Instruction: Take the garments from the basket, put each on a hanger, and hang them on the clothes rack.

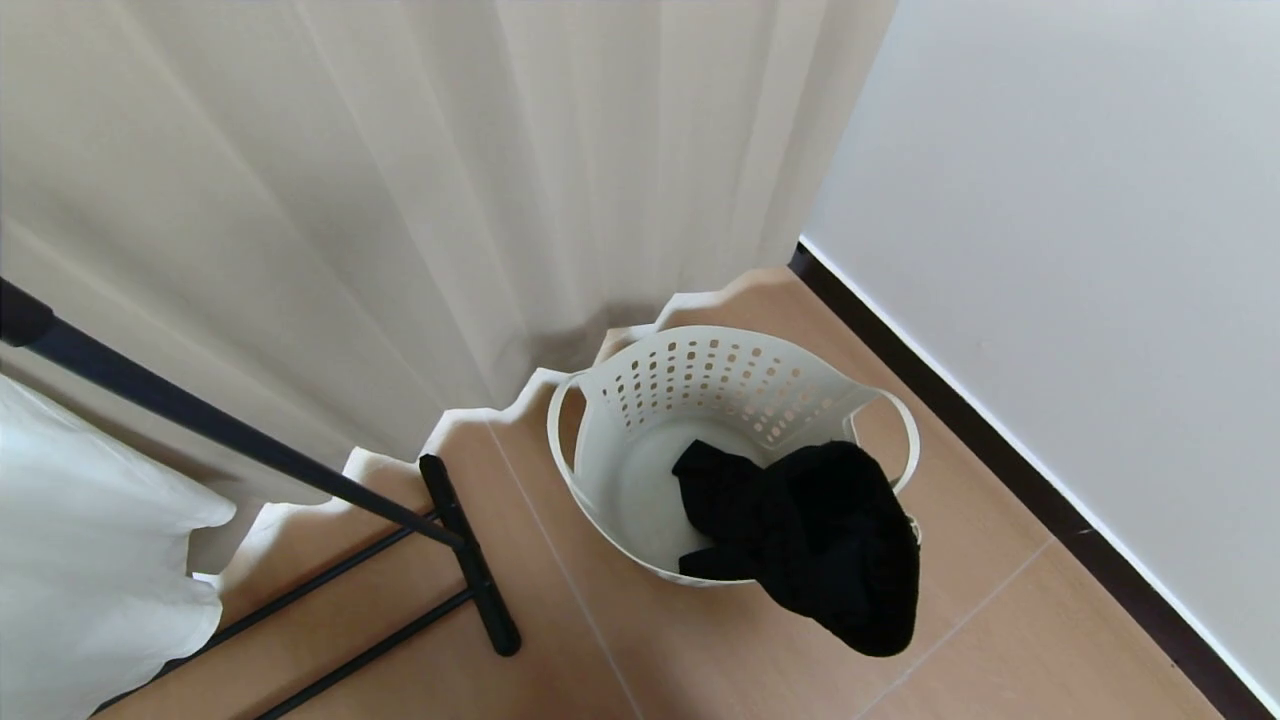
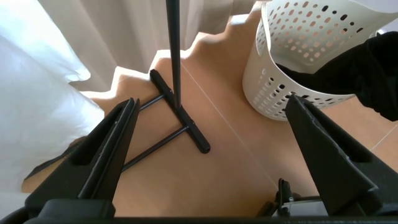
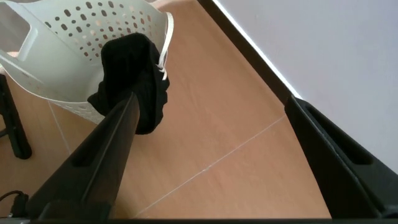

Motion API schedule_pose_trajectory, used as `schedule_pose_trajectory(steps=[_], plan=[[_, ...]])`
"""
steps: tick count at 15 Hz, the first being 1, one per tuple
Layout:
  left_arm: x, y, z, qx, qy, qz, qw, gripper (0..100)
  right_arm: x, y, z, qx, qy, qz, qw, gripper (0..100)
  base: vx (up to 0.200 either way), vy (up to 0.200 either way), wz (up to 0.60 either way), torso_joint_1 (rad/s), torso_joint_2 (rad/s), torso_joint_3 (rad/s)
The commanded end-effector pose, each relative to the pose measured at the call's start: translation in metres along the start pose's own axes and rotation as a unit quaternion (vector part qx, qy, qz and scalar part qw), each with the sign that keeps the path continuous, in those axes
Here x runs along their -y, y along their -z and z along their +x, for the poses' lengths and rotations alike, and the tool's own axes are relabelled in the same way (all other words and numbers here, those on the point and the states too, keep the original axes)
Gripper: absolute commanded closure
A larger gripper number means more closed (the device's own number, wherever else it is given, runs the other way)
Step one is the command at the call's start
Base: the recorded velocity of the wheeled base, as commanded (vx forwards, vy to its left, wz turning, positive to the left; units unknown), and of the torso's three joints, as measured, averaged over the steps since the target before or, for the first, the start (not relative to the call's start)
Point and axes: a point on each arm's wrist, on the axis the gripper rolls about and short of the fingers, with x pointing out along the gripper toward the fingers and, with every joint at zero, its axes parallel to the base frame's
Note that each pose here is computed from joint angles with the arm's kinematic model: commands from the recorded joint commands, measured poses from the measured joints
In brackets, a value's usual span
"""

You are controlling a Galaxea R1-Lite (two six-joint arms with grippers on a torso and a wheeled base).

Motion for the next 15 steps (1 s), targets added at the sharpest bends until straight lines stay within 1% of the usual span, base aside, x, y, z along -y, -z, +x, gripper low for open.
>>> schedule_pose_trajectory(steps=[1, 3, 4, 5, 6, 7, 8, 9, 10, 11, 12, 13, 14, 15], plan=[[0.000, 0.000, 0.000, 0.001, 0.000, -0.001, 1.0000, 0, 0.000, 0.000, 0.001, -0.005, -0.001, -0.001, 1.0000, 0, 0.000, 0.000, 0.00, 0.002, 0.00, -0.110], [0.000, 0.000, 0.000, 0.000, 0.000, -0.001, 1.0000, 0, 0.000, -0.003, 0.011, -0.068, -0.037, -0.008, 0.9970, 0, 0.000, 0.000, 0.00, -0.001, 0.00, -0.025], [0.000, 0.000, 0.000, 0.001, 0.000, 0.000, 1.0000, 0, 0.000, -0.005, 0.020, -0.125, -0.075, -0.019, 0.9891, 0, 0.000, 0.000, 0.00, 0.000, 0.00, 0.000], [0.000, 0.000, 0.000, 0.001, 0.000, 0.000, 1.0000, 0, -0.002, -0.005, 0.028, -0.175, -0.106, -0.033, 0.9784, 0, 0.000, 0.000, 0.00, 0.000, 0.00, 0.000], [0.000, 0.000, 0.000, 0.001, -0.001, 0.000, 1.0000, 0, -0.004, -0.006, 0.033, -0.195, -0.116, -0.038, 0.9733, 0, 0.000, 0.000, 0.00, 0.000, 0.00, 0.000], [0.000, 0.000, 0.000, 0.001, 0.000, 0.000, 1.0000, 0, -0.012, -0.024, 0.052, -0.225, -0.141, -0.052, 0.9625, 0, 0.000, 0.000, 0.00, 0.000, 0.00, 0.000], [0.000, 0.000, 0.000, 0.000, 0.000, 0.000, 1.0000, 0, -0.017, -0.035, 0.064, -0.238, -0.144, -0.057, 0.9590, 0, 0.000, 0.000, 0.00, 0.000, 0.00, 0.000], [0.000, 0.000, 0.000, 0.000, 0.000, 0.001, 1.0000, 0, -0.029, -0.053, 0.092, -0.271, -0.148, -0.089, 0.9471, 0, 0.000, 0.000, 0.00, 0.000, 0.00, 0.000], [0.000, 0.000, 0.000, 0.001, 0.000, 0.001, 1.0000, 0, -0.037, -0.061, 0.113, -0.288, -0.161, -0.148, 0.9321, 0, 0.000, 0.000, 0.00, 0.000, 0.00, 0.000], [0.000, 0.000, 0.000, 0.001, 0.000, 0.001, 1.0000, 0, -0.044, -0.066, 0.135, -0.298, -0.176, -0.224, 0.9111, 0, 0.000, 0.000, 0.00, 0.000, 0.00, 0.000], [0.000, 0.000, 0.000, 0.000, 0.000, 0.001, 1.0000, 0, -0.049, -0.072, 0.154, -0.298, -0.188, -0.280, 0.8930, 0, 0.000, 0.000, 0.00, 0.000, 0.00, 0.000], [0.000, 0.000, 0.000, 0.000, 0.000, 0.001, 1.0000, 0, -0.057, -0.080, 0.184, -0.295, -0.203, -0.351, 0.8654, 0, 0.000, 0.000, 0.00, 0.000, 0.00, 0.000], [0.000, 0.000, 0.000, 0.001, 0.000, 0.001, 1.0000, 0, -0.066, -0.085, 0.212, -0.289, -0.208, -0.415, 0.8372, 0, 0.000, 0.000, 0.00, 0.000, 0.00, 0.000], [0.000, 0.000, 0.000, 0.001, 0.000, 0.001, 1.0000, 0, -0.072, -0.089, 0.232, -0.282, -0.204, -0.459, 0.8175, 0, 0.000, 0.000, 0.00, 0.000, 0.00, 0.000]])
